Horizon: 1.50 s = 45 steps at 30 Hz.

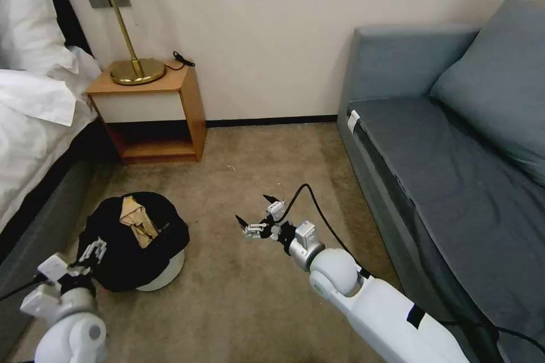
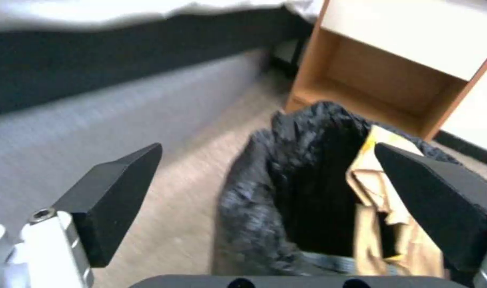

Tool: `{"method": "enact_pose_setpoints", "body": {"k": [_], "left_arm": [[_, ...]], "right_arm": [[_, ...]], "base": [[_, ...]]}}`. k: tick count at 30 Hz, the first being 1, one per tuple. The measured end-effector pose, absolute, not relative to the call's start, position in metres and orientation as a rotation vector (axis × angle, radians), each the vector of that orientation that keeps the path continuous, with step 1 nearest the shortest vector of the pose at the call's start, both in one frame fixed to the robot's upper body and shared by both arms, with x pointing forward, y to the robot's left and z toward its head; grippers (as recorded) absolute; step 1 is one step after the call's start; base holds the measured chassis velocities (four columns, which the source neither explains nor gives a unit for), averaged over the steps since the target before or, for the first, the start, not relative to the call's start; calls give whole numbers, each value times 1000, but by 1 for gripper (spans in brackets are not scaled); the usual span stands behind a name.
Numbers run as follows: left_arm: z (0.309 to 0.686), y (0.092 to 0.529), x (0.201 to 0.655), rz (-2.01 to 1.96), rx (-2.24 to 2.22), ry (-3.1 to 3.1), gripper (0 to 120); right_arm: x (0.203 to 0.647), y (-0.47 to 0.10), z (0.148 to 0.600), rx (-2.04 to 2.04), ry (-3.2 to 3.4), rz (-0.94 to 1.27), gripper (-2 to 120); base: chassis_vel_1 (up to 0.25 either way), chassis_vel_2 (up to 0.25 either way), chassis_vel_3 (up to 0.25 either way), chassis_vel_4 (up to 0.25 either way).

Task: Pick up the trash bin, then pick up the garbage on the floor and place it into the trash bin.

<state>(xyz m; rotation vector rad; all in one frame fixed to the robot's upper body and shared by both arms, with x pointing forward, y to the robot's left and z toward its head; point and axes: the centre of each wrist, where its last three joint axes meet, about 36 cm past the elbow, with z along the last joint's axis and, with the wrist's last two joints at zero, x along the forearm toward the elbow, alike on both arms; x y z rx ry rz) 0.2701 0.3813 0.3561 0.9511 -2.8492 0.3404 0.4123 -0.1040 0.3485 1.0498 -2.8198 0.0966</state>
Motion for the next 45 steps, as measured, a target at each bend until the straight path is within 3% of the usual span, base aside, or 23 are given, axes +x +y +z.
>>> {"method": "enact_pose_setpoints", "body": {"k": [6, 13, 22, 45], "left_arm": [[348, 375, 249, -38, 983, -2974, 100], [369, 348, 225, -270, 905, -3125, 100], [409, 323, 212, -300, 677, -3282, 100], [402, 303, 201, -241, 578, -3275, 100]], "right_arm": [[407, -107, 349, 1002, -2871, 35, 100], [399, -115, 351, 844, -2898, -147, 100], [387, -130, 348, 670, -2934, -304, 100], [365, -121, 325, 451, -2996, -451, 100]], "base": [[0, 0, 0, 0], [0, 0, 0, 0], [0, 0, 0, 0], [0, 0, 0, 0]]}}
